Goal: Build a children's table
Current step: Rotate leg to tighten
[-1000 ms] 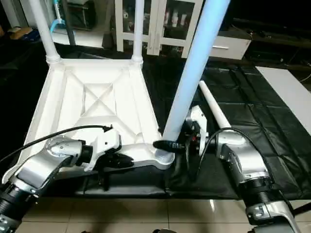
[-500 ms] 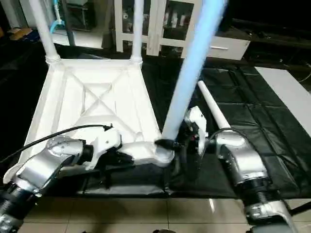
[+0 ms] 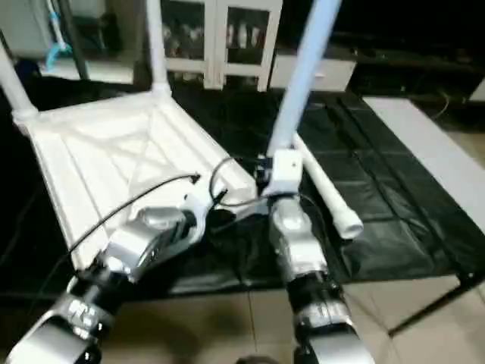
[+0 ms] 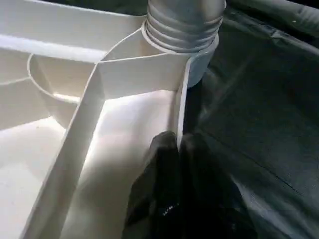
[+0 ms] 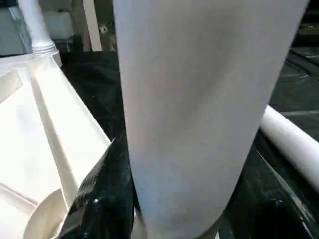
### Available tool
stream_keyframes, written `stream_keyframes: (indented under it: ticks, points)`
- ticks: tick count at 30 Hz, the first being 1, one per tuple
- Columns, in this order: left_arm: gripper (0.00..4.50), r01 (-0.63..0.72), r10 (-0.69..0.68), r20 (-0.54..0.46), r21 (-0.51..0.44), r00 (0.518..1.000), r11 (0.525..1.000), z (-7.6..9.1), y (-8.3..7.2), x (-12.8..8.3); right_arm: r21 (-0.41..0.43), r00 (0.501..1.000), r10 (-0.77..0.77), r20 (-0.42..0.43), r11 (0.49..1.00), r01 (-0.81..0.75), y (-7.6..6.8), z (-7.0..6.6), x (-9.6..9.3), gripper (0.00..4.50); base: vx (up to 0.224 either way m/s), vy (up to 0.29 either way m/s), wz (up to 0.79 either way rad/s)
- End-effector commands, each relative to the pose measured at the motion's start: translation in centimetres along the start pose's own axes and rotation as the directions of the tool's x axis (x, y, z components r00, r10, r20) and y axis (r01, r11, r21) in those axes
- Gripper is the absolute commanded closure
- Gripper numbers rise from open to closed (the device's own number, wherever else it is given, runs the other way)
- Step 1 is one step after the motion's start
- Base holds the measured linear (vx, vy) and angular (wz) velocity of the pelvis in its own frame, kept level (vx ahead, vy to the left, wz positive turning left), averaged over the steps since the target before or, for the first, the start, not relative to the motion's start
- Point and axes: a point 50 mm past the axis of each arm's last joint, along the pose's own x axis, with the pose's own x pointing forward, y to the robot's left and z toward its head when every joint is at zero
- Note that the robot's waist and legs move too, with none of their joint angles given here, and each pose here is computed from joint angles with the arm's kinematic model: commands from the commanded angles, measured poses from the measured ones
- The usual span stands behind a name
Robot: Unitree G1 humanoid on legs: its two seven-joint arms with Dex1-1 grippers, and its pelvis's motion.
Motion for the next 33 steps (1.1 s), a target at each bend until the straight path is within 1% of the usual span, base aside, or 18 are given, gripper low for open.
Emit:
stream_keyframes:
  ticks: [1,2,4,8,9,11,12,13,16,17,18,21,26,27,29,30,31,33]
  points:
    - [4.5,-0.184,0.183,0.069,0.012,0.981,0.983,1.6,2.7,-1.3,0.057,0.997,-0.005,-0.075,0.998,0.009,-0.6,-2.4,-0.9,2.64,0.065,0.115,-0.39]
    - [4.5,-0.196,0.194,0.061,0.026,0.979,0.98,1.5,2.9,-1.4,0.064,0.993,0.115,-0.039,0.992,-0.112,0.5,-1.8,-0.9,2.29,0.0,0.0,0.0]
    - [4.5,-0.198,0.196,0.054,0.037,0.979,0.979,1.3,3.1,-1.5,0.037,0.985,0.172,-0.002,0.984,-0.172,0.7,-1.1,-1.1,2.08,0.0,0.0,0.0]
    - [4.5,-0.165,0.163,0.035,0.091,0.986,0.982,0.6,3.3,-1.7,-0.036,0.972,0.228,0.051,0.973,-0.227,-0.5,0.2,-1.5,1.66,0.0,0.0,0.0]
    - [4.5,-0.162,0.16,0.036,0.094,0.987,0.982,0.6,3.3,-1.7,-0.038,0.972,0.231,0.051,0.973,-0.229,-0.6,0.2,-1.5,1.66,0.0,0.0,0.0]
    - [4.5,-0.075,0.073,0.019,0.168,0.997,0.983,0.1,3.1,-2.1,-0.08,0.94,0.34,0.014,0.938,-0.338,-1.8,0.5,-1.9,1.49,0.0,0.0,0.0]
    - [4.5,0.024,-0.024,-0.005,0.213,1.0,0.977,-0.3,2.7,-2.5,-0.111,0.892,0.45,-0.043,0.885,-0.452,-2.9,0.5,-2.5,1.4,0.0,0.0,0.0]
    - [4.5,0.062,-0.061,-0.009,0.228,0.998,0.972,-0.4,2.5,-2.6,-0.114,0.873,0.484,-0.06,0.866,-0.488,-3.1,0.5,-2.7,1.32,0.0,0.0,0.0]
    - [4.5,0.128,-0.124,-0.032,0.241,0.992,0.962,-0.7,2.2,-3.1,-0.134,0.829,0.553,-0.089,0.818,-0.56,-4.1,0.8,-3.3,1.32,0.0,0.0,0.0]
    - [4.5,0.172,-0.167,-0.042,0.261,0.985,0.95,-1.0,2.1,-3.4,-0.139,0.801,0.589,-0.109,0.789,-0.599,-4.6,0.9,-3.7,1.32,0.0,0.0,0.0]
    - [4.5,0.276,-0.268,-0.069,0.302,0.961,0.912,-1.4,1.5,-4.0,-0.13,0.752,0.645,-0.133,0.741,-0.658,-5.6,1.1,-4.3,1.32,0.0,0.0,0.0]
    - [4.5,0.39,-0.373,-0.115,0.316,0.921,0.865,-2.2,0.6,-4.7,-0.099,0.662,0.733,-0.157,0.655,-0.749,-6.5,1.5,-5.2,1.32,0.0,0.0,0.0]
    - [4.5,0.437,-0.417,-0.131,0.33,0.899,0.837,-2.4,0.3,-4.9,-0.098,0.608,0.774,-0.177,0.601,-0.793,-7.0,1.9,-5.4,1.32,0.0,0.0,0.0]
    - [4.5,0.492,-0.467,-0.155,0.333,0.87,0.805,-2.6,-0.2,-5.2,-0.076,0.569,0.8,-0.192,0.566,-0.821,-7.1,2.1,-5.4,1.32,0.0,0.0,0.0]
    - [4.5,0.499,-0.474,-0.159,0.333,0.866,0.8,-2.7,-0.3,-5.3,-0.073,0.564,0.803,-0.194,0.561,-0.825,-7.1,2.1,-5.4,1.32,0.0,0.0,0.0]
    - [4.5,0.519,-0.495,-0.161,0.326,0.854,0.79,-2.7,-0.6,-5.4,-0.062,0.521,0.829,-0.203,0.52,-0.852,-6.8,2.2,-5.5,1.47,0.0,0.0,0.0]
    - [4.5,0.519,-0.495,-0.161,0.326,0.854,0.79,-2.7,-0.6,-5.4,-0.062,0.521,0.829,-0.203,0.52,-0.852,-6.8,2.2,-5.5,1.66,0.0,0.0,0.0]
    - [4.5,0.521,-0.498,-0.158,0.324,0.853,0.789,-2.7,-0.7,-5.4,-0.055,0.489,0.846,-0.212,0.489,-0.871,-6.6,2.2,-5.6,1.71,0.0,0.0,0.0]
